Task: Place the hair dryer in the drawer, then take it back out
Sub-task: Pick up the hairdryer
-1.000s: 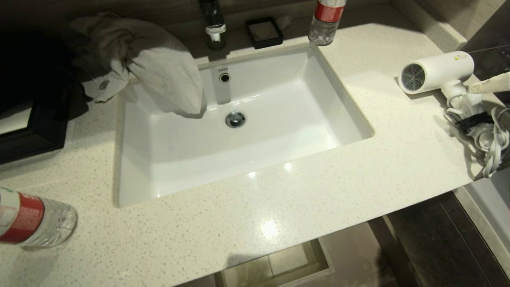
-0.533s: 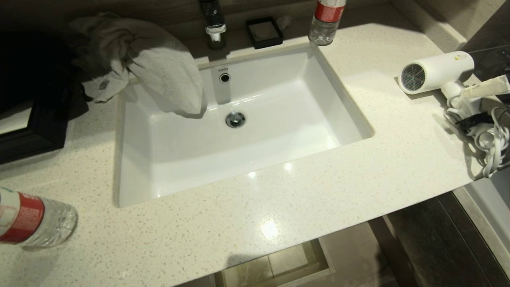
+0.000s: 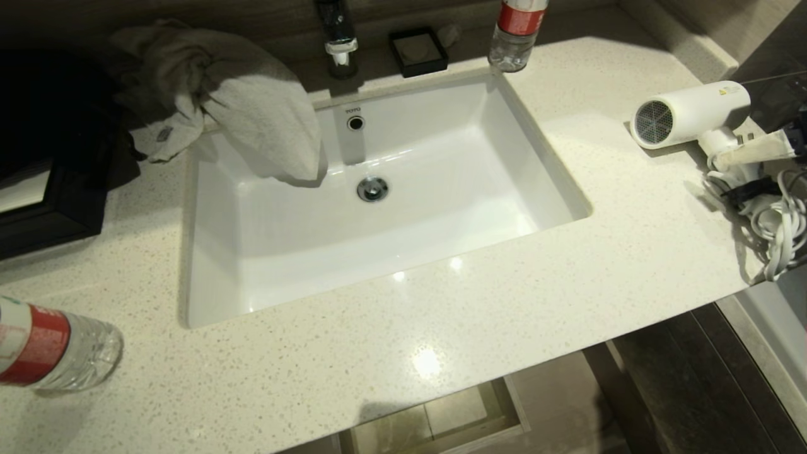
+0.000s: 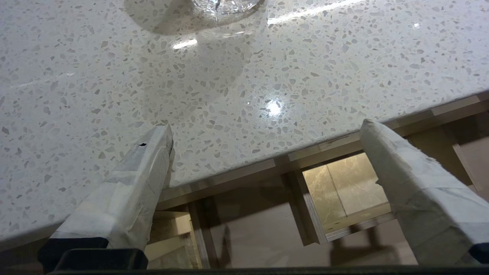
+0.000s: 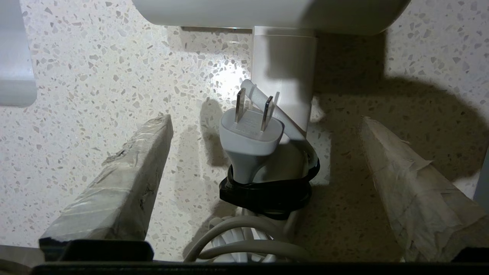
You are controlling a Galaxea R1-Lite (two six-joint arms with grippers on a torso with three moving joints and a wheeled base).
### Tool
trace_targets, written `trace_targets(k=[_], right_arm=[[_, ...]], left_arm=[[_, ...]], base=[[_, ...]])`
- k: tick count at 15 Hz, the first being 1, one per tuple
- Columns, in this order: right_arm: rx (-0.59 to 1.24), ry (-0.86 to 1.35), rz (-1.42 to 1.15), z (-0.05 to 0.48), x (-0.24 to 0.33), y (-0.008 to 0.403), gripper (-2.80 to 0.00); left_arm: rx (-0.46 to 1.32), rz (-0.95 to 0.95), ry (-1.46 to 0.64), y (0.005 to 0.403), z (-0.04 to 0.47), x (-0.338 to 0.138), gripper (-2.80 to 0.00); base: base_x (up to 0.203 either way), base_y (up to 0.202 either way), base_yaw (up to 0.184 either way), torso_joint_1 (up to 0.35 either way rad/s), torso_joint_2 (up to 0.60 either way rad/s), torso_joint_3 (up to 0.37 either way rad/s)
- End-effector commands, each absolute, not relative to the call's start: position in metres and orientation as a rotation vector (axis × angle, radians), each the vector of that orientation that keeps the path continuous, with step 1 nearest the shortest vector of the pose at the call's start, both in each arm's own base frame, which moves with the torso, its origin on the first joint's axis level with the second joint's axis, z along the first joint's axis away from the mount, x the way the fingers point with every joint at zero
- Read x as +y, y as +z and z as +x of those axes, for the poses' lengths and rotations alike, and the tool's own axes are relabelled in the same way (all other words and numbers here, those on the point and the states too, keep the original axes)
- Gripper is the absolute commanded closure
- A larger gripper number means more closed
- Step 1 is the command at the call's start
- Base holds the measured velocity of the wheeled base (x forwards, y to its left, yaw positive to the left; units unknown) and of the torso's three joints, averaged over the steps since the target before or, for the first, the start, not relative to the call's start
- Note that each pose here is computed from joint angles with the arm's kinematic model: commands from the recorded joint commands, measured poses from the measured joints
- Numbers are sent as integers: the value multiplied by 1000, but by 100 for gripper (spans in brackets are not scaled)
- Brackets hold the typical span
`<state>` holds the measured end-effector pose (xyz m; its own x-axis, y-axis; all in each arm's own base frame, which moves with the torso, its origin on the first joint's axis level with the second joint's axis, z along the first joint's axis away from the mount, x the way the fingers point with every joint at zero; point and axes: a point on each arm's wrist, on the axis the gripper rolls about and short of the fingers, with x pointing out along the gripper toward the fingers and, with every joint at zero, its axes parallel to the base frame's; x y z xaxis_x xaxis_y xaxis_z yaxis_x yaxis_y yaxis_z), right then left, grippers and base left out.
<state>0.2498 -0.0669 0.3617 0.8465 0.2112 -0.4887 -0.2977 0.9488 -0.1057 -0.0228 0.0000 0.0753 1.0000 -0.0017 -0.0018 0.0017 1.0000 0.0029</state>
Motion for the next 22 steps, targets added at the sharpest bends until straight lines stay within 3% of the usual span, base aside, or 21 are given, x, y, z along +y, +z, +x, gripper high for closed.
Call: trace_targets(k=[1, 22], right_arm=[[497, 274, -180, 250, -67, 361, -280], [552, 282, -332, 281, -64, 343, -280]], left_arm=[[2, 3, -2, 75, -23, 0, -280], [3, 3, -2, 75, -23, 0, -280]], base=[[0, 0, 0, 0, 0, 0], [0, 0, 0, 0, 0, 0]])
